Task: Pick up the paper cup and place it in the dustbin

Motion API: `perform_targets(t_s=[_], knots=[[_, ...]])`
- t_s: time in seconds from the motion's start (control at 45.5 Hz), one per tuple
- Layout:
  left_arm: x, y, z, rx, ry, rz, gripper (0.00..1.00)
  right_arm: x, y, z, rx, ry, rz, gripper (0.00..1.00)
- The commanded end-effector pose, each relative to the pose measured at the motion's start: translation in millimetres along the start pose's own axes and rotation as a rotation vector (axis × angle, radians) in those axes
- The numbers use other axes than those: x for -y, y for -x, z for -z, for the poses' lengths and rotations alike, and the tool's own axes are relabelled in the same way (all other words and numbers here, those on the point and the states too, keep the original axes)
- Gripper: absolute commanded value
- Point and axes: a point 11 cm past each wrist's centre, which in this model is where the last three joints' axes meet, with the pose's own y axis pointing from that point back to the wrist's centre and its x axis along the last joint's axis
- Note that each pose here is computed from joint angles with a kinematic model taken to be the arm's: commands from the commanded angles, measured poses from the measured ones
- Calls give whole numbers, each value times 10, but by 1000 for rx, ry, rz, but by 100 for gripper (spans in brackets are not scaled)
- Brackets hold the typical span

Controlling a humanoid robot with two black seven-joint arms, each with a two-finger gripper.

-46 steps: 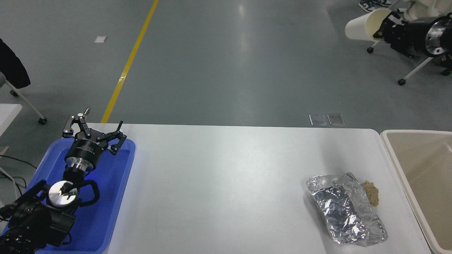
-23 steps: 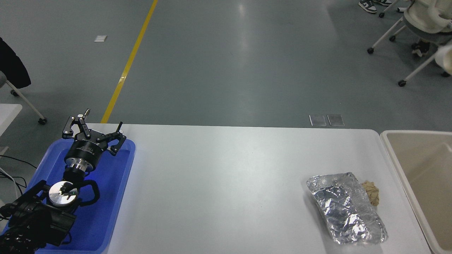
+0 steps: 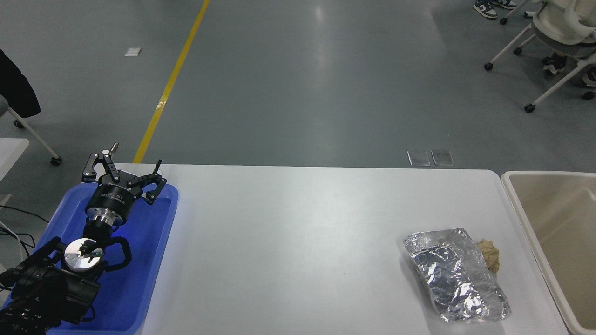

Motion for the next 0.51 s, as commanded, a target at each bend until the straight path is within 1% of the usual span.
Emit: perform_targets(t_s=[0.0,0.066,0.242,0.484], knots=[[0,-1,-2,0,0,0,100,-15,273,-518,-16,84,29,0],[0,-3,-2,0,0,-1,100,-26,412,-558,-24,90,52,0],[0,-3,-2,0,0,-1,100,-38,566,-553,-27,89,73,0],[2,1,0,0,0,0,100,-47,646,-574,-32,92,88,0]])
